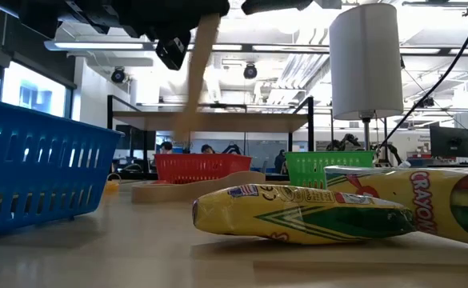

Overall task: Pick & Place Office Desk Supplies
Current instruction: Put the brown rubber band into the blue bin

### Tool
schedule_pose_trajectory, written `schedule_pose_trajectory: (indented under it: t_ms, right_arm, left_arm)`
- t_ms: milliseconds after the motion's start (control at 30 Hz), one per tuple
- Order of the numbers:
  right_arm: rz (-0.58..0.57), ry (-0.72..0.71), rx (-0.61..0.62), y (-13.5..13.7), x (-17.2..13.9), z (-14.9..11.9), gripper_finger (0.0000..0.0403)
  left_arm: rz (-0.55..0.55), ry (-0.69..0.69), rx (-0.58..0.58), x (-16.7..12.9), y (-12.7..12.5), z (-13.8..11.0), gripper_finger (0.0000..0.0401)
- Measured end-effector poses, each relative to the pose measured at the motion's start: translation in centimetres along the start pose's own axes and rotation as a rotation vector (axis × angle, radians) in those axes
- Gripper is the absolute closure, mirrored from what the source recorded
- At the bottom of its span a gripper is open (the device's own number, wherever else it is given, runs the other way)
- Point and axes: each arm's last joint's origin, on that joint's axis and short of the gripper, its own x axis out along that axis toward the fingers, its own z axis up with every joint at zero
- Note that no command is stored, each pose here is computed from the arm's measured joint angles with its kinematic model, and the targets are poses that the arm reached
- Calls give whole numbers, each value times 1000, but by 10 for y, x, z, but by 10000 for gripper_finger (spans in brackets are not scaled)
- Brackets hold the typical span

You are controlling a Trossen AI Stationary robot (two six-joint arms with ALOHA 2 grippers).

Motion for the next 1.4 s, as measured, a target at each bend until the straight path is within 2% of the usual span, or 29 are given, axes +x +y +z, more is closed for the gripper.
schedule_pose_trajectory:
  t_ms: [167, 333, 467, 600, 767, 900, 1000, 1100, 1400]
  right_arm:
    - [-93, -4, 10, 13, -8, -2, 179]
    - [-158, 35, -45, 31, -20, -11, 177]
    - [-164, 72, -1, 42, -28, -19, 184]
    - [-142, 76, 9, 51, -34, -22, 192]
    - [-129, 84, -15, 56, -38, -24, 204]
    - [-132, 94, -22, 55, -38, -25, 213]
    - [-137, 105, -11, 54, -38, -26, 220]
    - [-137, 108, -11, 54, -38, -27, 226]
    - [-138, 109, -12, 54, -38, -27, 231]
  left_arm:
    - [14, 21, -19, 0, 1, -2, 400]
    - [-1, 27, -24, -5, -6, 3, 401]
    - [-31, 65, -68, -16, -19, 19, 401]
    - [-40, 74, -63, -29, -43, 47, 401]
    - [77, 226, -108, -41, -72, 78, 401]
    - [96, 344, -243, -51, -92, 93, 401]
    - [92, 370, -370, -58, -103, 94, 401]
    - [81, 389, -430, -61, -112, 90, 401]
    - [188, 464, -593, -37, -131, 48, 401]
